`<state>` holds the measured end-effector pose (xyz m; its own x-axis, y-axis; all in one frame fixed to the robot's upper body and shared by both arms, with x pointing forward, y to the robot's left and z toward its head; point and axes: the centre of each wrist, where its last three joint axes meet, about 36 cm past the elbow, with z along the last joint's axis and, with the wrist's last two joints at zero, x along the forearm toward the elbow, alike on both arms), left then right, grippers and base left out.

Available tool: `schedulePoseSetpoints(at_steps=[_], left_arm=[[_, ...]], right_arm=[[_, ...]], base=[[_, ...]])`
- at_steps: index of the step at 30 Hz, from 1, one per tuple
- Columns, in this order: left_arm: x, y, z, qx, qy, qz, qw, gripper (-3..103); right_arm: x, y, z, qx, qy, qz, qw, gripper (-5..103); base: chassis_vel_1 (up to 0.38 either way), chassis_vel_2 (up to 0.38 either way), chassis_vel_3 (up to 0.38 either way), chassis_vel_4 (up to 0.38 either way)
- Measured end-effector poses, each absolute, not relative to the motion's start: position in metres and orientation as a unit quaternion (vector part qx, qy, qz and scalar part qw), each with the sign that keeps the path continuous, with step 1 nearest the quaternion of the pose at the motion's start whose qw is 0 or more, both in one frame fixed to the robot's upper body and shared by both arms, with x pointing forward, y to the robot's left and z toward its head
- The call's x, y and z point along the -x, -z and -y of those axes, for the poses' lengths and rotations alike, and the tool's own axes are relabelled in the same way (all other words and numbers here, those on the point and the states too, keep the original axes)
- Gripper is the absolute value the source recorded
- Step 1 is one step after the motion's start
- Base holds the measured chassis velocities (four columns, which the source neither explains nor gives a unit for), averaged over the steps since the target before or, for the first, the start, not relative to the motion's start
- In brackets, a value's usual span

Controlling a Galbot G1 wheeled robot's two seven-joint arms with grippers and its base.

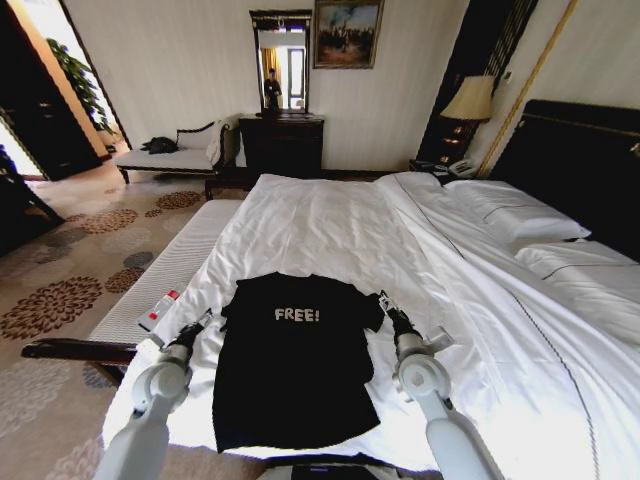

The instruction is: Fold the clothes on the bed.

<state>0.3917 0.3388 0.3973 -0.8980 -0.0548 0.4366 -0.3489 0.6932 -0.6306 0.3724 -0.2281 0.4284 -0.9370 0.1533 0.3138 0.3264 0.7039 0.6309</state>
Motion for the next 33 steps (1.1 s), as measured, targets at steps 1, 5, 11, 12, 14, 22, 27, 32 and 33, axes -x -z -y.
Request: schedulePoseSetpoints(at_steps=[1, 5, 11, 12, 14, 22, 27, 32, 33], left_arm=[[-0.392, -0.397, -0.339, -0.112, -0.375, 0.899, 0.196, 100], [-0.409, -0.393, -0.340, -0.090, -0.436, 0.867, 0.224, 100], [-0.429, -0.381, -0.336, -0.089, -0.455, 0.852, 0.244, 100], [-0.431, -0.379, -0.333, -0.088, -0.458, 0.850, 0.245, 100], [-0.433, -0.377, -0.329, -0.085, -0.462, 0.848, 0.246, 100], [-0.433, -0.375, -0.321, -0.083, -0.472, 0.845, 0.237, 83], [-0.432, -0.375, -0.320, -0.085, -0.470, 0.849, 0.228, 67], [-0.430, -0.377, -0.320, -0.086, -0.468, 0.851, 0.221, 50], [-0.429, -0.378, -0.321, -0.088, -0.467, 0.852, 0.218, 40]], right_arm=[[-0.372, -0.428, 0.228, 0.131, 0.362, 0.915, 0.120, 100], [-0.377, -0.422, 0.226, 0.132, 0.361, 0.914, 0.128, 100], [-0.381, -0.415, 0.222, 0.133, 0.362, 0.912, 0.137, 100], [-0.381, -0.415, 0.221, 0.132, 0.365, 0.911, 0.140, 100], [-0.381, -0.416, 0.219, 0.130, 0.369, 0.909, 0.146, 100], [-0.381, -0.417, 0.216, 0.126, 0.371, 0.908, 0.150, 100], [-0.379, -0.415, 0.214, 0.125, 0.372, 0.907, 0.154, 100], [-0.377, -0.416, 0.212, 0.123, 0.374, 0.906, 0.157, 100], [-0.377, -0.415, 0.212, 0.123, 0.374, 0.905, 0.158, 100]], base=[[0.000, 0.000, 0.000, 0.000], [0.000, 0.000, 0.000, 0.000], [0.000, 0.000, 0.000, 0.000], [0.000, 0.000, 0.000, 0.000], [0.000, 0.000, 0.000, 0.000], [0.000, 0.000, 0.000, 0.000], [0.000, 0.000, 0.000, 0.000], [0.000, 0.000, 0.000, 0.000], [0.000, 0.000, 0.000, 0.000]])
